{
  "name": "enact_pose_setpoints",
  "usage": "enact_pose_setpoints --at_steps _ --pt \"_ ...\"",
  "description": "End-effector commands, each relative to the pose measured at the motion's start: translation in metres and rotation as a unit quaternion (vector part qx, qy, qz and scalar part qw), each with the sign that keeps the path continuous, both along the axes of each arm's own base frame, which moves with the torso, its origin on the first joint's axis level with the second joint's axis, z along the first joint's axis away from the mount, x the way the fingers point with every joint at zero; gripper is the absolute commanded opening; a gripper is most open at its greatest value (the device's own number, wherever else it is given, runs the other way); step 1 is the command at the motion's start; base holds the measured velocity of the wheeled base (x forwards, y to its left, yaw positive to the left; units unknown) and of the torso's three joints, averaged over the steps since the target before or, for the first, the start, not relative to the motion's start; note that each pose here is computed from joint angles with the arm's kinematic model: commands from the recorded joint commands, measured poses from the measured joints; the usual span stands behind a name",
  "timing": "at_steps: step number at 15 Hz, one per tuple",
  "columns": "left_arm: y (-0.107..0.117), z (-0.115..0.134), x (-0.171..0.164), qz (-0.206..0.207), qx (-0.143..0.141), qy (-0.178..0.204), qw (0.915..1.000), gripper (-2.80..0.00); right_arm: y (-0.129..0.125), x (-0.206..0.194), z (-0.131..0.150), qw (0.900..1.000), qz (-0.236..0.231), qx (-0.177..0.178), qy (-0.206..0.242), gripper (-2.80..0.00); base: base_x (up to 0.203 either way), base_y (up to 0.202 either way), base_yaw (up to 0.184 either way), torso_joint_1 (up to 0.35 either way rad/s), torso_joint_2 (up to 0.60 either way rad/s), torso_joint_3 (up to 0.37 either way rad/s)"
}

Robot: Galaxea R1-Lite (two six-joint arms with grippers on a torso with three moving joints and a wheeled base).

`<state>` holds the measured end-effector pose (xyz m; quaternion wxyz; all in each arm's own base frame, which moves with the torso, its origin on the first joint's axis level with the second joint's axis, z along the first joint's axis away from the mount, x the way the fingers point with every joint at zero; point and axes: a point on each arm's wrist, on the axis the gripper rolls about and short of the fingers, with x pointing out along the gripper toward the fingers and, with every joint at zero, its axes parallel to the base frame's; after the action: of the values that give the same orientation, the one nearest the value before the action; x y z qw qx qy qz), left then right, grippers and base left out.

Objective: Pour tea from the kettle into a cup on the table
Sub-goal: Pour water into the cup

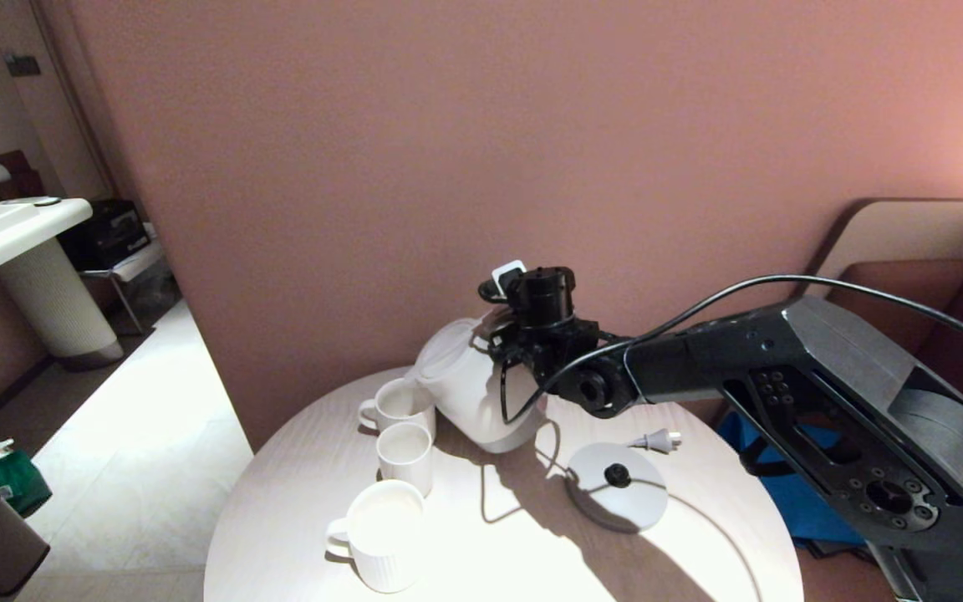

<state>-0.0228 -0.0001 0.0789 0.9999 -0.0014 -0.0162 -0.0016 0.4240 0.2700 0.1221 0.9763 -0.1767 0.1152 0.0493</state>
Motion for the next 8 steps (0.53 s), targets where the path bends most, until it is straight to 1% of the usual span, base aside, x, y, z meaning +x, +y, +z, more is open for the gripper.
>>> enact_pose_setpoints --at_steps 1,8 --pt "0.0 0.0001 0.0001 0.0 0.0 0.0 1.0 -2.8 0.001 0.0018 0.0012 1.0 0.0 -0.005 -0.006 -2.8 0.0 0.0 0.0 0.0 0.0 0.0" --pt "0.0 0.0001 0.0001 0.0 0.0 0.0 1.0 -2.8 0.0022 0.005 0.0081 0.999 0.005 -0.03 -0.02 -2.8 0.0 0.0 0.0 0.0 0.0 0.0"
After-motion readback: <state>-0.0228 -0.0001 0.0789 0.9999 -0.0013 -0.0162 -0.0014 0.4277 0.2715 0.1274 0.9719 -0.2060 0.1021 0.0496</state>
